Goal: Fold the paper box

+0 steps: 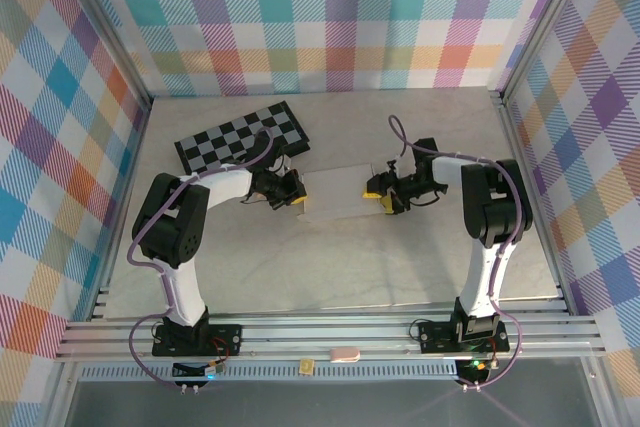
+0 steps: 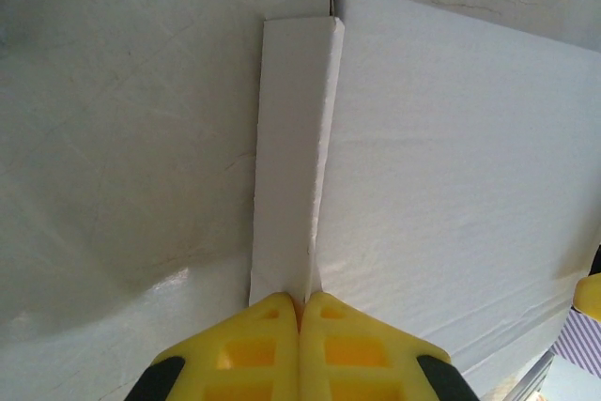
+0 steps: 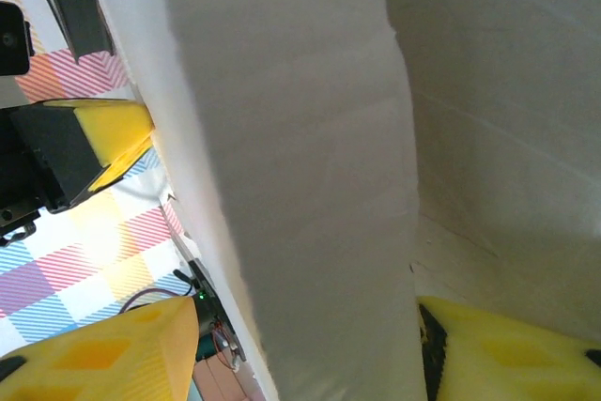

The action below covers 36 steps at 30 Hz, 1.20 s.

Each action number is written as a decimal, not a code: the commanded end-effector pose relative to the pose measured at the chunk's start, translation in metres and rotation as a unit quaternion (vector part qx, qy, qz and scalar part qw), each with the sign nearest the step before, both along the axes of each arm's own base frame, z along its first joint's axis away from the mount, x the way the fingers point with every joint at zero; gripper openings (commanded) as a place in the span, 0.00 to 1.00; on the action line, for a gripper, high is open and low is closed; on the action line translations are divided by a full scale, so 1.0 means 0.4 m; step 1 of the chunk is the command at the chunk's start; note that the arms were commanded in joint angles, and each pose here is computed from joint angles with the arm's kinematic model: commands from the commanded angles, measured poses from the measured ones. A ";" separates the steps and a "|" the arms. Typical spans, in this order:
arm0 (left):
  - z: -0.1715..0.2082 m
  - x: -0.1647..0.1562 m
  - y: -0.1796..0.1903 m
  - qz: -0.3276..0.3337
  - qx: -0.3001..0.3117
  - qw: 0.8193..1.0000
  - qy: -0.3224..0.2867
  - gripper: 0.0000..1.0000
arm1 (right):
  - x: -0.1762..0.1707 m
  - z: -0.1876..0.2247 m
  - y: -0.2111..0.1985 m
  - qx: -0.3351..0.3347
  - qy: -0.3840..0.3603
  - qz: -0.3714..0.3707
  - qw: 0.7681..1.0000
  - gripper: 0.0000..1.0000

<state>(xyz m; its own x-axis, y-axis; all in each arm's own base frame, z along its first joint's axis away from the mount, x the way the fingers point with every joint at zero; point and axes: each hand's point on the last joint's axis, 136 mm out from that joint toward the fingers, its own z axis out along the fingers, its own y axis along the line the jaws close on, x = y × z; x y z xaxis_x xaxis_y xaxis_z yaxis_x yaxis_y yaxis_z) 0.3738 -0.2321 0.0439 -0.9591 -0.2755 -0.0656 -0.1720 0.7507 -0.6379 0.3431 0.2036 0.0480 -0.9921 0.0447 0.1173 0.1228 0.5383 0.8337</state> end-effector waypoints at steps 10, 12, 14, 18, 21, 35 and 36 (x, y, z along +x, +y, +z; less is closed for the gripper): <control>-0.043 -0.019 0.058 0.024 0.044 0.998 0.026 0.09 | 0.059 0.052 0.066 0.059 0.000 -0.012 0.998 0.42; 0.011 0.006 0.057 0.030 0.038 0.999 -0.014 0.16 | 0.057 0.061 0.067 0.069 0.016 -0.025 0.997 0.40; 0.095 0.031 0.062 0.028 0.052 0.995 -0.075 0.23 | 0.052 0.066 0.061 0.075 0.040 -0.049 0.995 0.35; 0.239 0.044 0.074 0.008 0.106 0.977 -0.185 0.31 | 0.042 0.076 0.043 0.070 0.098 -0.086 0.989 0.26; 0.325 0.031 0.047 -0.046 0.139 0.951 -0.272 0.31 | 0.042 0.101 0.031 0.060 0.130 -0.102 0.984 0.23; 0.340 -0.166 -0.107 -0.423 0.254 0.734 -0.467 0.43 | -0.034 0.193 -0.020 0.025 0.316 -0.134 0.939 0.24; 0.329 -0.182 -0.113 -0.450 0.250 0.708 -0.483 0.44 | -0.038 0.196 -0.022 0.026 0.321 -0.136 0.937 0.24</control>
<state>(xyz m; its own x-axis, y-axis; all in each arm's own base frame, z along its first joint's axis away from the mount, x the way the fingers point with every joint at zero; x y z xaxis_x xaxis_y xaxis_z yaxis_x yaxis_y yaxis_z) 0.3126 -0.2783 0.1902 -0.3350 0.5570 -0.7600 0.7767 0.6199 0.1119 0.3459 0.1985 0.1119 -0.7403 0.2558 0.6217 0.6676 0.3889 0.6349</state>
